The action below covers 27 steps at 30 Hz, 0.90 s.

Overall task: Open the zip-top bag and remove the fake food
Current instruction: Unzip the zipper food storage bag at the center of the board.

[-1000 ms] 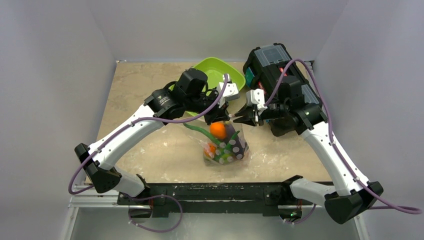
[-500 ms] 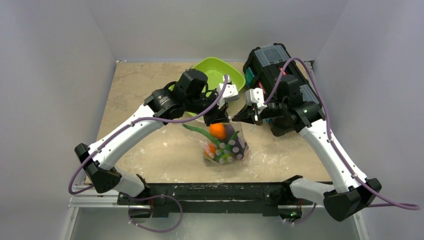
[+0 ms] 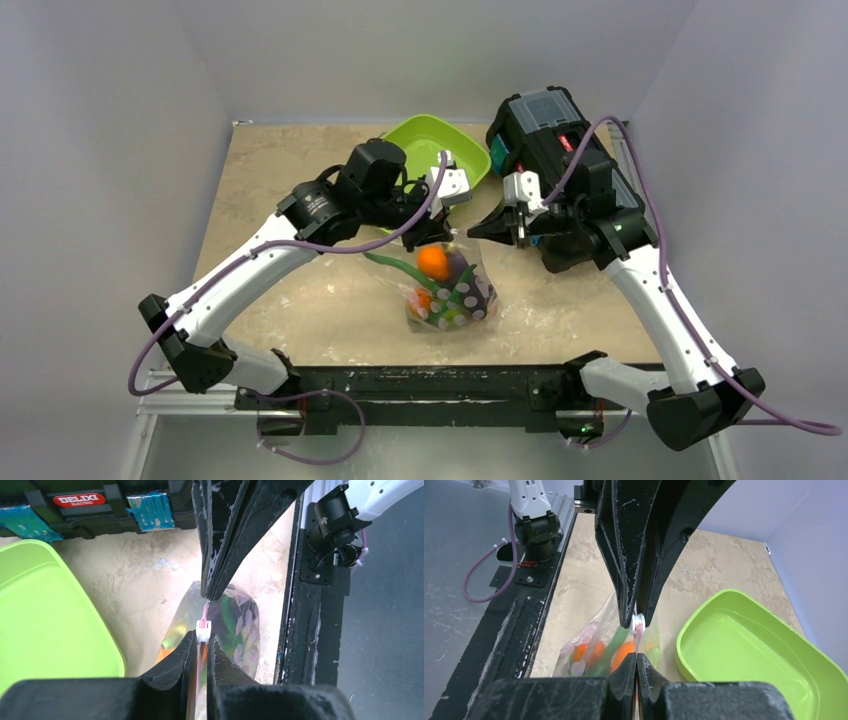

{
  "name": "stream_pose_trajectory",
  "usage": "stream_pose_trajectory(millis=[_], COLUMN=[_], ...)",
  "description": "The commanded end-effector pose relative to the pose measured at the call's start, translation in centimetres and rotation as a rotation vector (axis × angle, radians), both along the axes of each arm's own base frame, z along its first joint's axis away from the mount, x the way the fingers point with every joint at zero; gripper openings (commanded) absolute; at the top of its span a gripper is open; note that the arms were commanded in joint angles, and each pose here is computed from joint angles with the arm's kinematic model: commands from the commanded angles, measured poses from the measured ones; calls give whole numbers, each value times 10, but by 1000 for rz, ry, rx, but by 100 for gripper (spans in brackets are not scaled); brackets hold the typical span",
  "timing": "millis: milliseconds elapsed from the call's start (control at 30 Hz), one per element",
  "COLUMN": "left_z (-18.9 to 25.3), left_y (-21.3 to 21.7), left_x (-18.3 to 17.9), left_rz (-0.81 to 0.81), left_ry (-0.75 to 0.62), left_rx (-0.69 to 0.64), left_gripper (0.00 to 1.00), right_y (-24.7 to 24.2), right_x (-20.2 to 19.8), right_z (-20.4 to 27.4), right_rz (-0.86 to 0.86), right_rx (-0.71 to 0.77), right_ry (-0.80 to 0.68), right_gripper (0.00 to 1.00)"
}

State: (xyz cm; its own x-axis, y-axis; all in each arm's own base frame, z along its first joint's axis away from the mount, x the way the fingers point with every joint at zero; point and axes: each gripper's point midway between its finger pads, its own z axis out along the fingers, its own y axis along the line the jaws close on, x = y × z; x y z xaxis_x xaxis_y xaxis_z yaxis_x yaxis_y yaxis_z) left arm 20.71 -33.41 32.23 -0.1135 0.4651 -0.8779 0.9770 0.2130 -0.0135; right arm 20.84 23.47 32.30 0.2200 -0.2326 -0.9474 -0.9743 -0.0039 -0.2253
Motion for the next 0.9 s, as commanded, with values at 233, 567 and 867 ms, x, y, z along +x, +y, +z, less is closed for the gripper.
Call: stream_pose_trajectory(millis=[233,567,867], left_z=[6,13,7], left_y=[13,-2,-3], left_x=[-3,-6,-4], left_rz=[-2,-47,-42], left_ry=[-33,12,20], left_rx=[-16,-52,-41], left_gripper=[0,0,0], right_y=[-2,16,14], right_x=[-5,-6,-14], right_z=[8,3,9], right_rz=[19,96,112], right_rx=[32,-2,7], right_ry=[-1,12,-6], right_gripper=[29,50,30])
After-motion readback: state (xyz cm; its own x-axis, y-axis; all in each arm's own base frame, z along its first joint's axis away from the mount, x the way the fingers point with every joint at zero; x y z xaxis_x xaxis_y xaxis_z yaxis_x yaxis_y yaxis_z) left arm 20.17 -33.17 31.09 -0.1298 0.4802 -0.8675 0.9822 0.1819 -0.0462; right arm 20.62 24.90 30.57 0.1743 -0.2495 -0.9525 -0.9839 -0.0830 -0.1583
